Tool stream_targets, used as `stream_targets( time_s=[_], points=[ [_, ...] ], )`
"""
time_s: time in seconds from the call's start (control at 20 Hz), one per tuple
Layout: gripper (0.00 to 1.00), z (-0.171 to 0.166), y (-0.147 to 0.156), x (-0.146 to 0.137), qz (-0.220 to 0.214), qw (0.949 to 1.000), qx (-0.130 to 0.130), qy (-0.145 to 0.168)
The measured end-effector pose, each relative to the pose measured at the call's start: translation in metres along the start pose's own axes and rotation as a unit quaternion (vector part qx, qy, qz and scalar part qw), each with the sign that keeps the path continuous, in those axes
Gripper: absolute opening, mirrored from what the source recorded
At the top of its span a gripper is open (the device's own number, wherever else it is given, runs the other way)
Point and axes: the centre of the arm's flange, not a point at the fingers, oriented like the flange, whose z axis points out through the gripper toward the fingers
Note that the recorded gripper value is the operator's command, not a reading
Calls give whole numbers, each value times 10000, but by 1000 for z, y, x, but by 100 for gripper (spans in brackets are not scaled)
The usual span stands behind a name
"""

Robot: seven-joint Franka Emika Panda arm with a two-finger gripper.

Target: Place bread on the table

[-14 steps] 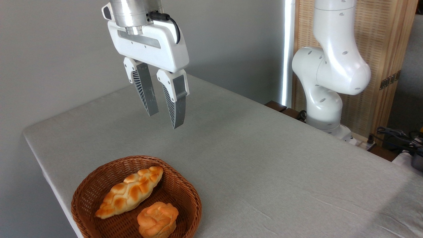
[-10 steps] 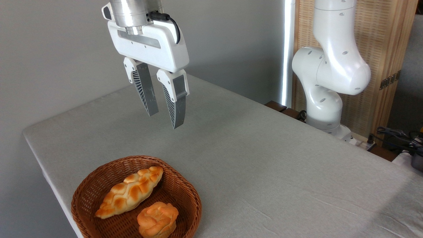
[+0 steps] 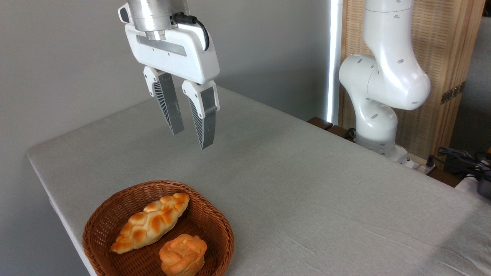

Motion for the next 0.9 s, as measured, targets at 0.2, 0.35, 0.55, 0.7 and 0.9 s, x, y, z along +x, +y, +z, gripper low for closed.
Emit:
stream_targets(
  time_s=[0.2, 0.35, 0.55, 0.7, 0.9],
  points=[
    [100, 0, 0, 0, 0, 10000, 0, 0],
    [100, 0, 0, 0, 0, 10000, 0, 0],
    [100, 0, 0, 0, -3, 10000, 0, 0],
    [100, 0, 0, 0, -5, 10000, 0, 0],
    [100, 3, -5, -1, -40, 10000, -5, -10]
  ],
)
